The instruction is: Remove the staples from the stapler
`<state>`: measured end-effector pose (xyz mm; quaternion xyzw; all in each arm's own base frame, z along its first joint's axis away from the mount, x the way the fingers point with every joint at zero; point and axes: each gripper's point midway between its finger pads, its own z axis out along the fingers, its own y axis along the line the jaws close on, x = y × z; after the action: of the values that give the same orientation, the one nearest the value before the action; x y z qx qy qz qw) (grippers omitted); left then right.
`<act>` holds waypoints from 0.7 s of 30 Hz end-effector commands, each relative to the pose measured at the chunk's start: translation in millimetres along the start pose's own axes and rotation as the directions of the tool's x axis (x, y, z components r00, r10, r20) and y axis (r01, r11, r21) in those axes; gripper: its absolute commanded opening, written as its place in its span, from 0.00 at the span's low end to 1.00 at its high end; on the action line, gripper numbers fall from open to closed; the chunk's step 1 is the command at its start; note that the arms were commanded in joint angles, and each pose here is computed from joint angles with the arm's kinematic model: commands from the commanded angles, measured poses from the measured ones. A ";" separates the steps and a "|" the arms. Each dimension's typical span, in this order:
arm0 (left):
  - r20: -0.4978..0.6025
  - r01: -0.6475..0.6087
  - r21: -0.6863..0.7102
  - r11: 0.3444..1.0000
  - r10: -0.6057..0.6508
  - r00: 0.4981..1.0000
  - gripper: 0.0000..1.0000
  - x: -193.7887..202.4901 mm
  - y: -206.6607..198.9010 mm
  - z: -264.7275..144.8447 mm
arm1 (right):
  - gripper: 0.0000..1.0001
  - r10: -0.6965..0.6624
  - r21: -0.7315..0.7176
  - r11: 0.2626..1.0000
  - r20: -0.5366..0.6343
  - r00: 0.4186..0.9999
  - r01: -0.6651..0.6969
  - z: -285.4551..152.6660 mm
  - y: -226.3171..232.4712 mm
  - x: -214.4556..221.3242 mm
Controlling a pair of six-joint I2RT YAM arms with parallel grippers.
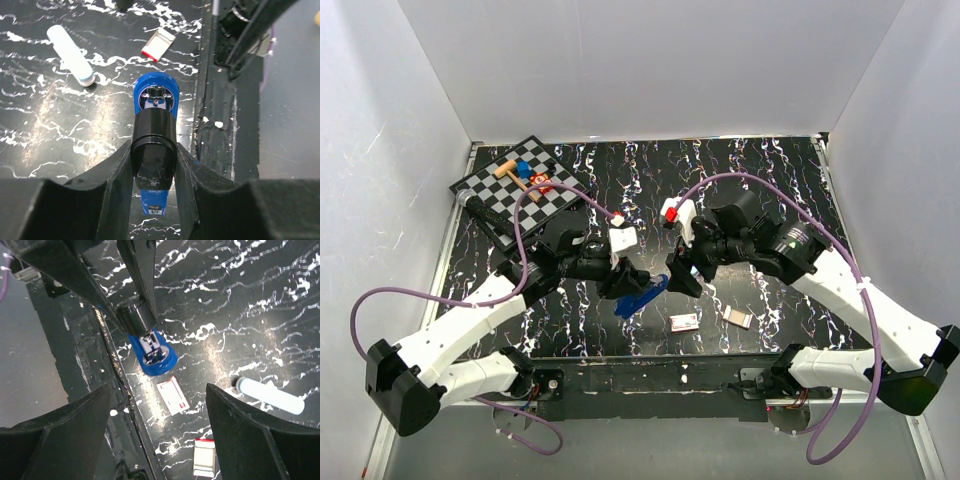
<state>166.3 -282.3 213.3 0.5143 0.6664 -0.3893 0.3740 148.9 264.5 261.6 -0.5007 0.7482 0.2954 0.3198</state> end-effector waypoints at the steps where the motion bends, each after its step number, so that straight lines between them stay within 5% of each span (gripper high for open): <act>1: 0.133 -0.078 0.116 0.990 0.063 0.989 0.00 -29.3 -28.7 -11.0 | 0.83 -0.103 -0.101 0.988 0.127 0.987 0.116 -18.4 22.9 -36.8; 21: 0.245 -0.121 0.237 0.964 0.061 0.968 0.00 -51.9 -59.3 -24.3 | 0.76 -0.114 -0.283 0.948 0.126 0.985 0.146 -6.0 57.3 -39.0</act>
<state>124.2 -289.2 252.2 0.5294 0.5812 -0.4908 0.3757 110.9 291.9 295.1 -0.5608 0.6669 0.3904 0.2973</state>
